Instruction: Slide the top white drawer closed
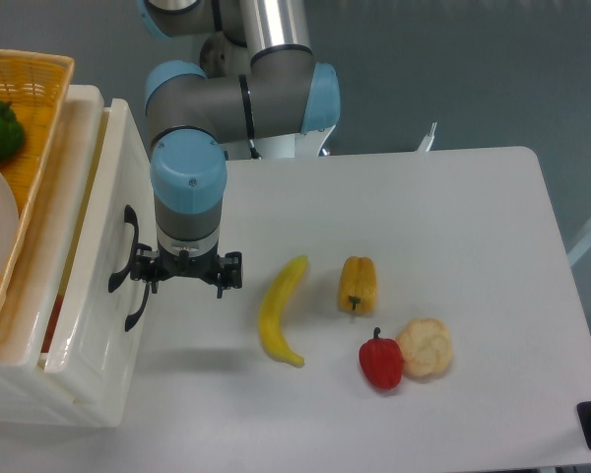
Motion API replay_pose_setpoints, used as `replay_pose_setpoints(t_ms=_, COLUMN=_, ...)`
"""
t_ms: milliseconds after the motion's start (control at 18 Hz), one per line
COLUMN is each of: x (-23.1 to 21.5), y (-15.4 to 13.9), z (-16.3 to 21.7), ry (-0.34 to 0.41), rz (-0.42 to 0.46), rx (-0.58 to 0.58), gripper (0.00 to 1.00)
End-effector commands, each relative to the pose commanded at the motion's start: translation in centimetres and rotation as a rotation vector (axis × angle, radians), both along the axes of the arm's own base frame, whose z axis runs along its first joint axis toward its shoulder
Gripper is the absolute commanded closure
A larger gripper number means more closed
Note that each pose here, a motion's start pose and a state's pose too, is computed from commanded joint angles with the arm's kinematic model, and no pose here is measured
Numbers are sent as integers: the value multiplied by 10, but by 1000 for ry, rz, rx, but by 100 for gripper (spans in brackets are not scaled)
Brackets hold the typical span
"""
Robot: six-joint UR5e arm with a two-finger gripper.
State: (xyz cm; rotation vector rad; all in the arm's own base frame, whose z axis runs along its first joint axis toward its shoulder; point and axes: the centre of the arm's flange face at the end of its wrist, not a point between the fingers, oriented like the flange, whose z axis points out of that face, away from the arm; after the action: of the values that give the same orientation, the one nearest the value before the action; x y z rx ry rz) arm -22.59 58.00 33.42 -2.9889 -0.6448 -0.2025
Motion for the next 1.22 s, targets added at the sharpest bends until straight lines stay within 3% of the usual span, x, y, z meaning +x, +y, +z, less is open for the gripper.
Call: replay_pose_setpoints(t_ms=1222, x=5, y=-1, z=7, ry=4, rz=6, rx=6, gripper=0)
